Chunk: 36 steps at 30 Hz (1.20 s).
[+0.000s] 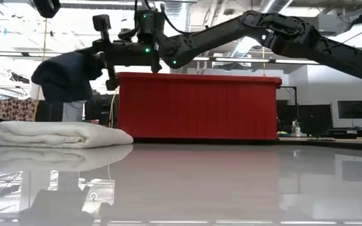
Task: Fold Laundry from Bin
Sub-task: Stack the black shorts on the white shirt
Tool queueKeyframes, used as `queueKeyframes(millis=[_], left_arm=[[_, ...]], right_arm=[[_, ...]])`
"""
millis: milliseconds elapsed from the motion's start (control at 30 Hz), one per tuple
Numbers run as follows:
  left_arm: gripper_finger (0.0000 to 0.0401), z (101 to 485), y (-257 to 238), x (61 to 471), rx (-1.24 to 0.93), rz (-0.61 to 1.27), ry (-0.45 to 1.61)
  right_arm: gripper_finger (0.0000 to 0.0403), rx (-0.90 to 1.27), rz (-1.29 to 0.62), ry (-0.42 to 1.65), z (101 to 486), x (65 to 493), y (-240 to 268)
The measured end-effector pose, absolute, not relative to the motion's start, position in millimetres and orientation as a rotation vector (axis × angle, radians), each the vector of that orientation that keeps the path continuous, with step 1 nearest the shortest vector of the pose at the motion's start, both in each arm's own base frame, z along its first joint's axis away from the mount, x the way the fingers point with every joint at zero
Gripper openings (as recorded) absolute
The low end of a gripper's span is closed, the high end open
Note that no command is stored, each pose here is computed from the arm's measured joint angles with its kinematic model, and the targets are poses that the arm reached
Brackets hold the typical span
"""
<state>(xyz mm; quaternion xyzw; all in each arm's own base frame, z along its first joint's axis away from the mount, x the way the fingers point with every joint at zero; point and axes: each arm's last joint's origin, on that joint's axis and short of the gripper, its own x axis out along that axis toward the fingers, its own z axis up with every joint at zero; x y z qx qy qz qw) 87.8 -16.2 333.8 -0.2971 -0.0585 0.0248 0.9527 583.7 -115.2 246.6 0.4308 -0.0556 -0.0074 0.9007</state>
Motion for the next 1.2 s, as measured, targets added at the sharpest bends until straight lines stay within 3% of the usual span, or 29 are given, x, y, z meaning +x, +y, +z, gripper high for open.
queueKeyframes(millis=[533, 700, 833, 967, 1133, 1200], left_arm=[[0.0169, 333.9, -14.8, 87.6, -0.624, 0.097, -0.133], [0.0169, 333.9, -14.1, 87.5, -0.648, 0.120, -0.142], [0.0169, 333.7, -14.1, 87.5, -0.661, 0.118, -0.141], [0.0169, 332.5, -14.0, 87.6, -0.623, 0.128, -0.128], [0.0169, 326.3, -13.8, 89.6, -0.617, 0.178, -0.078], [0.0169, 324.4, -14.0, 90.4, -0.634, 0.184, -0.061]], right_arm=[[0.0031, 1.048, -0.174, -0.063, 231.1, 583.0, -124.5], [0.0031, 0.830, 0.025, -0.361, 266.5, 575.5, -133.5], [0.0031, 0.723, 0.081, -0.411, 277.3, 570.7, -137.4], [0.0031, 0.720, 0.087, -0.242, 236.0, 582.3, -137.4], [0.0031, 1.045, 0.006, 0.054, 136.7, 598.7, -124.0], [0.0031, 1.137, 0.019, 0.061, 127.6, 600.7, -119.2]])
